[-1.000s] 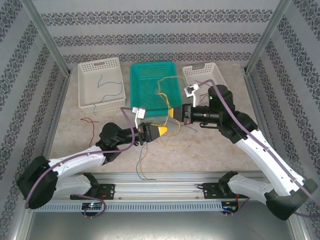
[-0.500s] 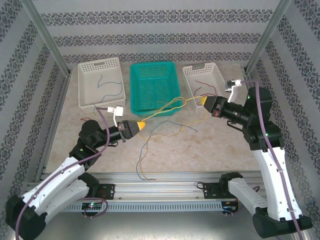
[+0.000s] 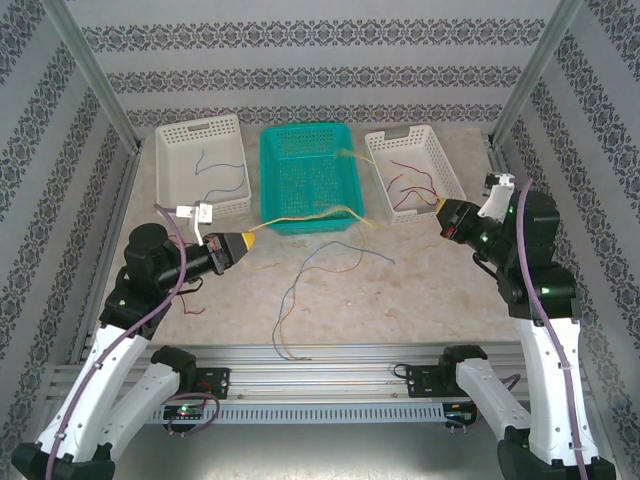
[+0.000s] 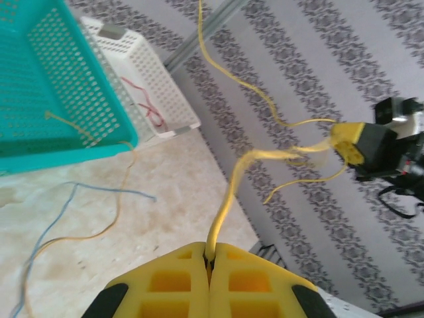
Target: Untangle the cables
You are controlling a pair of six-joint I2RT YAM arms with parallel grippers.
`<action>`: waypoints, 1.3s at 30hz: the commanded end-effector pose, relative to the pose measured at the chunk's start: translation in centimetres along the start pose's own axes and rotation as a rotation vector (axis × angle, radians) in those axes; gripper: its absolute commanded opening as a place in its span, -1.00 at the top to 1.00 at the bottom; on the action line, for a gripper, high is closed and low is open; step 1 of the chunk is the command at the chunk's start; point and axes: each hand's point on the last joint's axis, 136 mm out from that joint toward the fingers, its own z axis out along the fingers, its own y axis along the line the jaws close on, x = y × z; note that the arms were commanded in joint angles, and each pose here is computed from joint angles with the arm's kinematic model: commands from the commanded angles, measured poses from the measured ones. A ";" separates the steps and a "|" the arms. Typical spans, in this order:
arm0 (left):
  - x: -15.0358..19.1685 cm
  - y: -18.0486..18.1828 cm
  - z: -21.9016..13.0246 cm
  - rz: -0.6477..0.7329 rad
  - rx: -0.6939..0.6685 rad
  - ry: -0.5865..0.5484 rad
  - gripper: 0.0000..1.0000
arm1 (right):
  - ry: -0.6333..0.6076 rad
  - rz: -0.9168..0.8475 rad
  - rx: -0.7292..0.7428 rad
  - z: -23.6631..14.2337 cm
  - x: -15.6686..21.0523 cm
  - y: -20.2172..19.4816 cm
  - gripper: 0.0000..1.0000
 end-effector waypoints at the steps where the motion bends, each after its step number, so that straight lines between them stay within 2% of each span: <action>1: 0.1 1.0 -1.9 0.081 -0.133 -0.004 1.00 | -0.051 -0.051 0.077 -0.9 -0.9 -0.9 1.00; 6: -1.9 1.3 -4.6 0.180 -0.292 -0.072 1.00 | -0.116 -0.067 0.165 -1.8 -1.8 -2.2 1.00; 8: -3.0 0.9 -5.5 0.215 -0.324 -0.123 1.00 | -0.142 -0.068 0.153 -2.1 -2.0 -2.0 1.00; 11: -4.7 -0.6 -6.8 0.254 -0.319 -0.209 1.00 | -0.076 -0.053 0.065 -0.7 -1.5 -0.6 1.00; 15: -6.0 -1.9 -7.1 0.264 -0.287 -0.262 1.00 | -0.005 -0.006 -0.064 1.6 -1.1 1.5 1.00; 20: -6.9 -2.6 -7.5 0.283 -0.283 -0.295 1.00 | 0.075 -0.095 -0.126 4.5 0.0 5.3 1.00; 26: -7.3 -3.2 -7.5 0.304 -0.267 -0.313 1.00 | 0.140 -0.149 -0.150 11.1 0.9 8.6 1.00; 33: -6.9 -3.2 -7.1 0.307 -0.246 -0.295 1.00 | 0.196 -0.175 -0.137 21.6 0.3 10.6 1.00; 39: -6.4 -2.8 -6.5 0.284 -0.227 -0.279 1.00 | 0.259 -0.174 -0.127 29.9 1.5 11.0 1.00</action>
